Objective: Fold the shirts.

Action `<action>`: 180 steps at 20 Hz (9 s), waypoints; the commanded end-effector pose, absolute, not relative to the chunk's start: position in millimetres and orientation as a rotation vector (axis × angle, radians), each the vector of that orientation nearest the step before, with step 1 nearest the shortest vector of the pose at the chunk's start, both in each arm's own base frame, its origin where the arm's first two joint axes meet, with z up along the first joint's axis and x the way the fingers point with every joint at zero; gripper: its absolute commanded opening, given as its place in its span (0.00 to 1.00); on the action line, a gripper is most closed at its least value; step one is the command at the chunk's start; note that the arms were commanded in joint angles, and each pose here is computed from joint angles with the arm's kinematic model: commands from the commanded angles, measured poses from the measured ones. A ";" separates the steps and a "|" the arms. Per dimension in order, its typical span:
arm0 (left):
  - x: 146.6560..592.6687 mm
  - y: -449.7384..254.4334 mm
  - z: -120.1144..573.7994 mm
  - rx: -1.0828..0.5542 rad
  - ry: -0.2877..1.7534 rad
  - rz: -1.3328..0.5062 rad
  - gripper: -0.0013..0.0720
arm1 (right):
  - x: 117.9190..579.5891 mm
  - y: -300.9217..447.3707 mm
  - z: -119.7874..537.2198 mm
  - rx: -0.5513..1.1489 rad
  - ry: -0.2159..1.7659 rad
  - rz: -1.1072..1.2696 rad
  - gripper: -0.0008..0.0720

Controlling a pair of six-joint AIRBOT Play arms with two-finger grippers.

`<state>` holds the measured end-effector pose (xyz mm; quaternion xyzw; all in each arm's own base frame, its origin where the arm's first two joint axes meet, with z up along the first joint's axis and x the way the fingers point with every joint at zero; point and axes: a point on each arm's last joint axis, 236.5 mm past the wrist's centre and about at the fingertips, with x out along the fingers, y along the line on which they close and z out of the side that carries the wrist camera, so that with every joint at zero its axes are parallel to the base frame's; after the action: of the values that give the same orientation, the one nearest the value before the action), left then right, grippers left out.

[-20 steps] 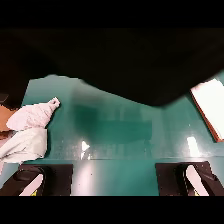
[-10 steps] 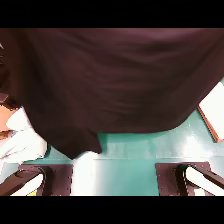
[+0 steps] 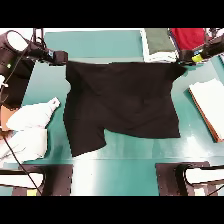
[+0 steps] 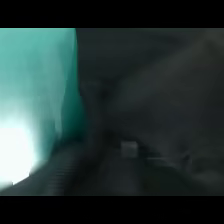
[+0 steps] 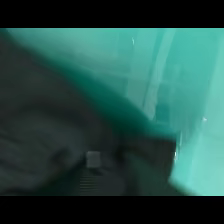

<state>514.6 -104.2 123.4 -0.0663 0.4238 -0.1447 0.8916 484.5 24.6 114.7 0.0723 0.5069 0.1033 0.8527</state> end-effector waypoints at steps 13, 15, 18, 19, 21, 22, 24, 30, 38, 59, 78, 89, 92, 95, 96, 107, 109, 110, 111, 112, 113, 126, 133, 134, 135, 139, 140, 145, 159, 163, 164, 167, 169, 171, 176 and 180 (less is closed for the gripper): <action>315.0 -45.3 -42.5 -0.274 1.422 -0.171 0.74 | 366.0 74.2 74.8 0.244 1.207 0.369 0.53; 299.3 -45.7 -60.8 -0.284 1.460 -0.160 0.74 | 359.0 74.8 74.9 0.247 1.180 0.360 0.53; 300.7 -48.3 -74.6 -0.320 1.430 -0.143 0.74 | 349.5 78.7 78.2 0.266 1.170 0.371 0.53; 303.3 -53.0 -77.4 -0.347 1.416 -0.145 0.74 | 348.6 79.3 80.2 0.265 1.166 0.373 0.53; 305.8 -63.3 -80.4 -0.416 1.402 -0.154 0.74 | 347.5 80.2 85.2 0.262 1.152 0.376 0.53; 310.1 -72.4 -77.4 -0.463 1.382 -0.175 0.74 | 347.2 80.2 87.1 0.261 1.146 0.376 0.53; 317.2 -83.7 -70.8 -0.511 1.348 -0.213 0.74 | 346.1 80.1 90.8 0.258 1.136 0.376 0.53; 311.4 -92.6 -55.5 -0.491 1.358 -0.286 0.05 | 326.9 45.6 94.1 0.300 1.156 0.297 0.53; 330.1 -89.2 13.5 -0.405 1.147 -0.325 0.05 | 179.7 -43.1 -49.3 0.712 1.543 -0.097 0.78; 343.0 -90.8 316.0 -0.200 0.464 -0.414 0.05 | 333.9 51.9 225.9 0.201 0.692 0.323 0.03; 396.1 -91.8 328.9 -0.237 0.566 -0.418 0.05 | 371.0 -31.6 283.6 0.068 0.779 0.100 0.03; 533.3 -100.1 37.3 -0.325 0.989 -0.314 0.05 | 471.3 -9.4 23.9 0.209 1.244 0.181 0.03; 537.2 -81.4 52.5 -0.339 0.974 -0.298 0.06 | 491.2 -18.3 42.9 0.204 1.199 0.179 0.03; 502.2 -77.5 46.0 -0.318 1.132 -0.347 0.05 | 477.3 -24.2 58.4 0.180 1.217 0.186 0.03; 488.1 -78.5 39.6 -0.294 1.192 -0.371 0.05 | 470.8 -22.5 57.1 0.179 1.228 0.190 0.03; 402.5 -79.9 -49.9 -0.341 1.534 -0.361 0.09 | 388.1 -17.5 -17.0 0.205 1.391 0.140 0.06; 402.8 -78.5 -47.2 -0.360 1.534 -0.331 0.76 | 390.8 -16.0 -11.7 0.216 1.377 0.140 0.62; 402.6 -77.8 -41.2 -0.365 1.526 -0.319 0.75 | 391.5 -15.7 -3.7 0.221 1.368 0.136 0.63; 401.4 -75.7 -29.9 -0.347 1.505 -0.317 0.75 | 392.7 -13.8 7.7 0.221 1.348 0.143 0.63; 397.6 -73.8 -16.8 -0.324 1.483 -0.316 0.75 | 392.8 -10.7 19.8 0.225 1.323 0.153 0.63; 389.9 -68.9 -6.2 -0.280 1.462 -0.301 0.75 | 388.8 -9.3 32.2 0.219 1.297 0.154 0.63; 165.1 -94.0 -87.6 -0.465 1.644 -0.202 0.75 | 339.7 2.6 73.2 0.203 1.111 0.136 0.63; 193.1 -132.4 -80.4 -0.670 1.488 -0.301 0.75 | 341.1 18.5 77.3 0.237 1.100 0.180 0.63; 196.1 -134.1 -78.8 -0.685 1.477 -0.302 0.74 | 341.4 22.9 79.0 0.255 1.097 0.194 0.63; 196.3 -136.3 -76.9 -0.686 1.473 -0.318 0.40 | 340.1 22.4 78.9 0.267 1.101 0.194 0.63; 200.5 -145.0 -53.2 -0.620 1.456 -0.445 0.05 | 313.7 -3.1 67.5 0.301 1.210 0.142 0.63; 205.2 -144.0 -45.9 -0.601 1.436 -0.454 0.05 | 298.7 -17.0 59.2 0.305 1.271 0.104 0.63; 215.3 -141.2 -21.5 -0.546 1.357 -0.477 0.05 | 200.9 -55.5 -21.2 0.518 1.588 -0.067 0.74; 214.0 -138.6 -23.5 -0.527 1.362 -0.474 0.05 | 188.1 14.1 -88.0 0.642 1.586 0.071 0.27; 196.7 -129.4 -20.9 -0.433 1.443 -0.493 0.05 | 197.5 23.0 -65.1 0.420 1.624 0.177 0.03; 192.0 -126.5 -20.5 -0.411 1.466 -0.495 0.05 | 195.0 21.8 -59.5 0.362 1.649 0.192 0.03; 182.2 -123.7 -21.8 -0.403 1.513 -0.487 0.05 | 186.7 10.1 -41.5 0.217 1.700 0.194 0.03; 179.8 -124.0 -21.4 -0.406 1.523 -0.489 0.05 | 189.8 -3.6 -27.8 0.151 1.647 0.138 0.03; 191.1 -123.1 -17.4 -0.402 1.481 -0.479 0.05 | 197.1 -14.1 -11.9 0.139 1.547 0.088 0.03; 266.6 -115.3 31.7 -0.369 1.193 -0.428 0.05 | 221.9 -23.9 -1.0 0.151 1.397 0.040 0.03; 323.6 -107.2 61.6 -0.336 1.064 -0.402 0.05 | 266.5 -18.4 2.5 0.126 1.370 0.064 0.03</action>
<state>281.9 -115.0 40.1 -0.1688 0.5475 -0.2003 0.7948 234.9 -18.2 -3.1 0.0639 0.6521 0.0323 0.7547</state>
